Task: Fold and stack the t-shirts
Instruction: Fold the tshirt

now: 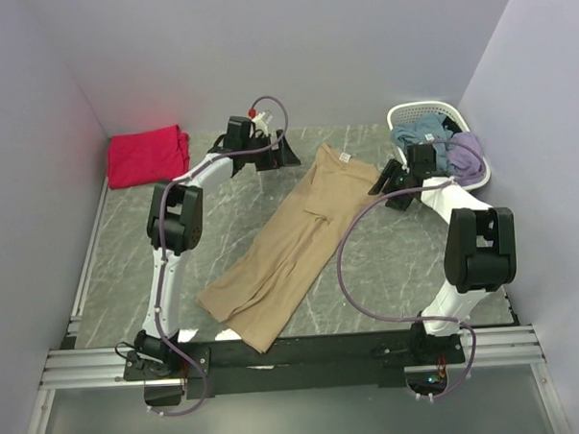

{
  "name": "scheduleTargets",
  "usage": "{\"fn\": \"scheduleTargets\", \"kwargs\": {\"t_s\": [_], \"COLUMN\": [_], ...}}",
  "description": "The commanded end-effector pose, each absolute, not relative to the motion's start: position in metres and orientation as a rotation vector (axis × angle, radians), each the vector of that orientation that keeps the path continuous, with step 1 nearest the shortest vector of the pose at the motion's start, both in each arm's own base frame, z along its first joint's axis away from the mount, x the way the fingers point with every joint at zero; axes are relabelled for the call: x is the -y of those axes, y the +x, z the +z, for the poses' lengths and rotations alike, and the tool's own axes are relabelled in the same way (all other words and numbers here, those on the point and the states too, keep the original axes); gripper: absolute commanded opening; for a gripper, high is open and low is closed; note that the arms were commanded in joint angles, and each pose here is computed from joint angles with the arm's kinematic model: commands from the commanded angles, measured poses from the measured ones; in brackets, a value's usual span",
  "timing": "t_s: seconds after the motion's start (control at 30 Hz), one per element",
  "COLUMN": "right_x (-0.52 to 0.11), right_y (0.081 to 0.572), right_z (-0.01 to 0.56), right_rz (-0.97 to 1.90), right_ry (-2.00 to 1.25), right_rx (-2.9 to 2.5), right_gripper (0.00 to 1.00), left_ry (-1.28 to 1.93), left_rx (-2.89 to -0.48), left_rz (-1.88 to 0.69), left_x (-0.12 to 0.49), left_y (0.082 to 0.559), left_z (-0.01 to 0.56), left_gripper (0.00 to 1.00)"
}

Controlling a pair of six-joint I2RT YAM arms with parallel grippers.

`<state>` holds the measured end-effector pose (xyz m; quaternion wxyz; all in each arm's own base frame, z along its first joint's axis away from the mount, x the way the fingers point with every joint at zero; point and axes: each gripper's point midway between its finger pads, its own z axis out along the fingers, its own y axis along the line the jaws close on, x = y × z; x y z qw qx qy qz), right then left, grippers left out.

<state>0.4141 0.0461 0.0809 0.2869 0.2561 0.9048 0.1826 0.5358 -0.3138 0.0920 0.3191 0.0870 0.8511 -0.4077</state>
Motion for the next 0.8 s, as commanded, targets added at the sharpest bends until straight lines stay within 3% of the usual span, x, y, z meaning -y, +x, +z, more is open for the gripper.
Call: {"fn": "scheduleTargets", "kwargs": {"t_s": [0.0,0.27,0.77], "right_x": [-0.044,-0.049,-0.058], "right_y": [0.413,0.420,0.444], "right_z": [0.066,0.045,0.027], "right_rz": [0.485,0.526,0.592], "right_ry": [0.710,0.725,0.787], "right_rx": [-2.421,-2.448,-2.478], "right_gripper": [0.69,0.68,0.66], "left_ry": [0.371,0.467,0.700], "left_rx": [-2.113,-2.179,-2.374], "left_rz": [-1.219,-1.370,-1.147], "left_x": [0.334,0.349,0.393], "left_y": [0.545,0.532,0.479], "left_z": [0.114,0.074,0.007], "left_gripper": [0.99,0.99,0.99]}}
